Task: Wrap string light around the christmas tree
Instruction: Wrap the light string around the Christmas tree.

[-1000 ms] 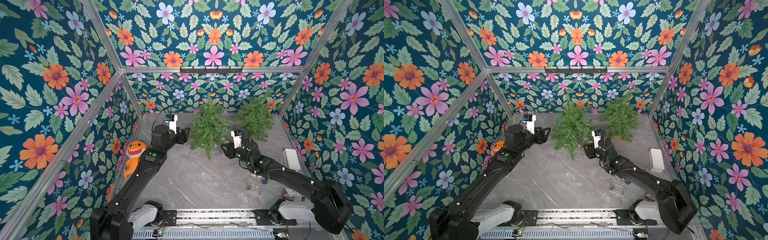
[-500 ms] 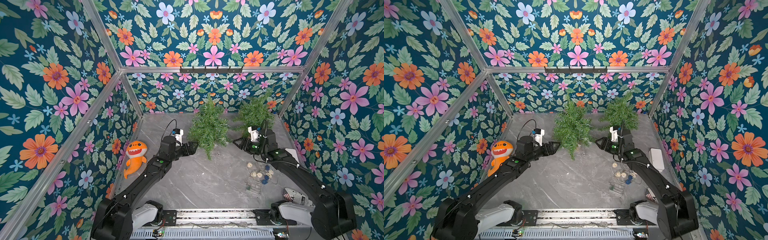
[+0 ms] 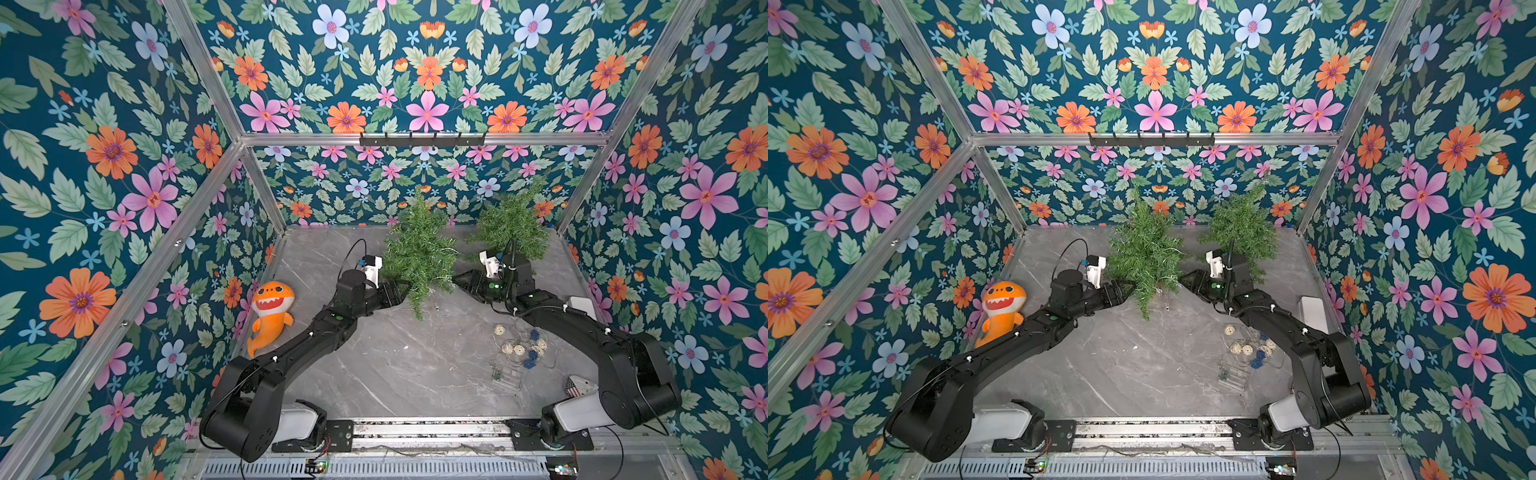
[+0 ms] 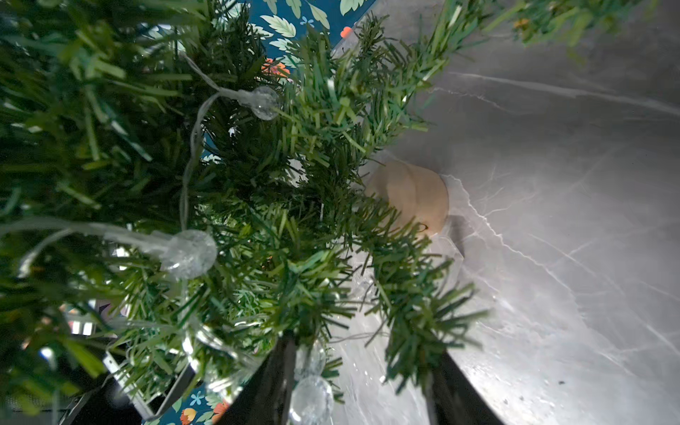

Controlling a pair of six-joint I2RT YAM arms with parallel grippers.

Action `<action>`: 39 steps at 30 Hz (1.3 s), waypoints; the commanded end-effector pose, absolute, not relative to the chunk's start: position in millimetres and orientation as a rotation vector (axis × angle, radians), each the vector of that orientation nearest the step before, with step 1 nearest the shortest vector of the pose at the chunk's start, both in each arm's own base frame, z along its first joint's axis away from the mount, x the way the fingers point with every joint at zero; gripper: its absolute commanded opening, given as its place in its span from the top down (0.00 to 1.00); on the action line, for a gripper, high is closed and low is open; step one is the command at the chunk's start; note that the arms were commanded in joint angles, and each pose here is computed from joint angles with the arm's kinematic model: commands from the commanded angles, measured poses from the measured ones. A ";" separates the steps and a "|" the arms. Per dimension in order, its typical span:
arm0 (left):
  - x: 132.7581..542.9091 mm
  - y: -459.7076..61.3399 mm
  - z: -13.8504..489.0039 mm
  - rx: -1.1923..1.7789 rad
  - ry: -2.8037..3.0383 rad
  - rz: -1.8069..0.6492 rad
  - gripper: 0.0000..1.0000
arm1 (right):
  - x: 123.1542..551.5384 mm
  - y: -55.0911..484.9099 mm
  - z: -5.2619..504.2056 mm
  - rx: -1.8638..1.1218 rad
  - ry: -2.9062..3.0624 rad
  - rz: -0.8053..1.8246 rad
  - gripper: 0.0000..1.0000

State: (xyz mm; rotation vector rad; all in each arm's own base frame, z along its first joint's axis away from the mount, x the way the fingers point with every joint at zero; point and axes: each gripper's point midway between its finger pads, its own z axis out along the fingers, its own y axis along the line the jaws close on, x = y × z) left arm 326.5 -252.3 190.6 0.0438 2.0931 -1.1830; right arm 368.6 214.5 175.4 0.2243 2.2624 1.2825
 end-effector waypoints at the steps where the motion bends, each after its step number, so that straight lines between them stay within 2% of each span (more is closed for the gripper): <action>1: 326.7 -260.2 200.8 0.066 2.045 -1.230 0.33 | 373.4 223.0 185.1 0.193 2.214 1.332 0.56; 4: 330.6 -261.3 205.2 0.074 2.035 -1.221 0.43 | 374.8 227.2 180.7 0.194 2.224 1.327 0.67; 6: 331.7 -258.4 208.2 0.083 2.034 -1.185 0.56 | 374.8 229.1 179.1 0.198 2.226 1.331 0.73; 9: 331.9 -253.0 211.2 0.081 2.020 -1.150 0.79 | 373.8 230.4 178.8 0.205 2.227 1.328 0.79; 14: 331.4 -247.3 205.1 0.080 2.043 -1.118 0.99 | 366.9 245.3 178.8 0.172 2.245 1.337 0.84; 22: 335.0 -204.7 212.9 -0.002 2.026 -1.037 1.00 | 360.3 282.8 179.2 0.125 2.255 1.396 0.87; 26: 335.9 -167.2 205.6 -0.104 2.031 -0.973 1.00 | 360.9 314.3 178.0 0.095 2.257 1.435 0.89; 36: 335.8 -74.4 191.5 -0.337 2.087 -0.644 1.00 | 374.0 407.3 167.7 0.097 2.238 1.571 0.90; 39: 332.3 -76.3 197.4 -0.287 2.065 -0.658 1.00 | 378.5 418.8 168.3 0.123 2.210 1.594 0.93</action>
